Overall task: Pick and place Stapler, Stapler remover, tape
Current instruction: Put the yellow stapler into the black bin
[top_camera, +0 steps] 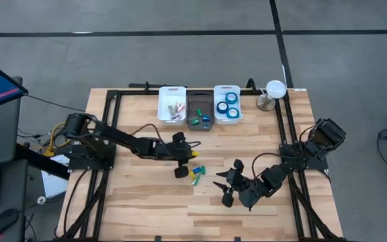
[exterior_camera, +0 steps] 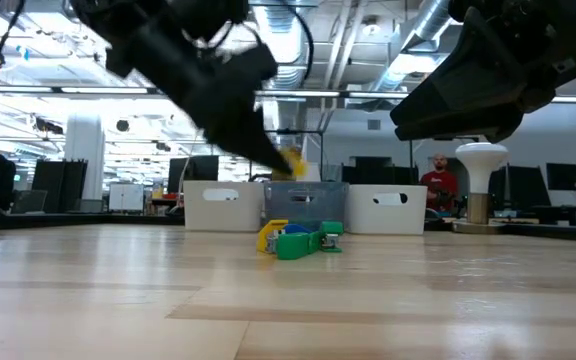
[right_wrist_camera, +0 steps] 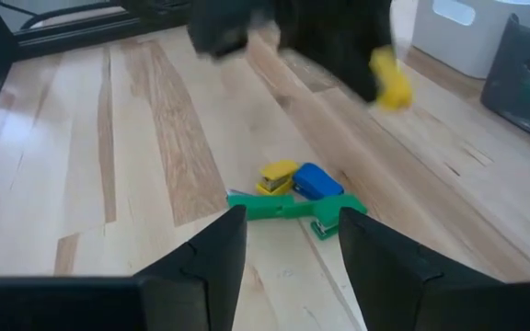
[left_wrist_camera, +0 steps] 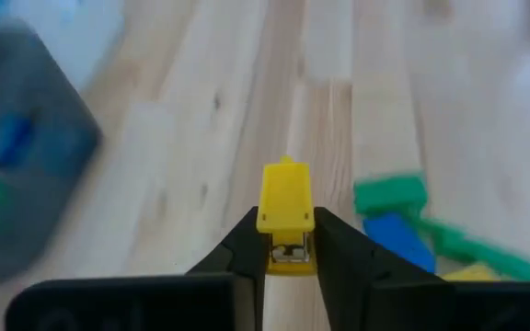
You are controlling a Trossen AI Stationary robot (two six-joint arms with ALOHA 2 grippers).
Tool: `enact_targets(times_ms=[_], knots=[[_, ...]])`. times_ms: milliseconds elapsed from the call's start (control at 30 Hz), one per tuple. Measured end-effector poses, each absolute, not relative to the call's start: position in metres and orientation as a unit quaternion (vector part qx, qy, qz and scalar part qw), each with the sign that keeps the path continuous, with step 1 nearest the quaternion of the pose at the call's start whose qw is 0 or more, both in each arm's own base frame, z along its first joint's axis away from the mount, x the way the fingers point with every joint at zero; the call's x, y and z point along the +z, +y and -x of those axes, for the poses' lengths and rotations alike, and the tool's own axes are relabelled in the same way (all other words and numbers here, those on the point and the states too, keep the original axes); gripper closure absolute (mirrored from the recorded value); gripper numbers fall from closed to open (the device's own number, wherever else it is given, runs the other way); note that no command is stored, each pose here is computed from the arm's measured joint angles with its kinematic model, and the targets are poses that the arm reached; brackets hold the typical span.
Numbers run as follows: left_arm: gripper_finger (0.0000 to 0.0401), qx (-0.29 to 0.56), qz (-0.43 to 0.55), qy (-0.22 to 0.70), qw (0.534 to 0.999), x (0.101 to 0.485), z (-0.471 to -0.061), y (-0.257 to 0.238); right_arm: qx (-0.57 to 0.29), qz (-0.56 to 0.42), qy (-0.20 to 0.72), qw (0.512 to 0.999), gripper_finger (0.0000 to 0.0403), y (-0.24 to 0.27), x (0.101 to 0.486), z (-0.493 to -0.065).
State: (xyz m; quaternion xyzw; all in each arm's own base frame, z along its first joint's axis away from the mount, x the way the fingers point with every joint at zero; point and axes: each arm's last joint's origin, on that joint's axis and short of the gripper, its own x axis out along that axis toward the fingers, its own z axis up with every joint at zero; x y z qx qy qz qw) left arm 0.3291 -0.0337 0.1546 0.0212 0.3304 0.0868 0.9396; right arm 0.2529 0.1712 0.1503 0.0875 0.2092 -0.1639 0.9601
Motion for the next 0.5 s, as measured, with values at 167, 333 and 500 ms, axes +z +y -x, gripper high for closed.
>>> enact_targets(times_ms=[167, 333, 500], knots=[[0.0349, 0.076, -0.043, 0.271, 0.959, 0.196, -0.319, -0.032, -0.167, -0.100, 0.203, 0.960, 0.0235, 0.171, 0.151, -0.253], [0.0349, 0.088, -0.036, 0.201, 0.975, 0.239, -0.304, -0.021, -0.182, -0.149, 0.191, 0.953, 0.0236, 0.171, 0.151, -0.254], [0.0349, 0.108, -0.026, 0.160, 0.981, 0.265, -0.290, -0.009, -0.179, -0.162, 0.186, 0.952, 0.0237, 0.172, 0.152, -0.254]])
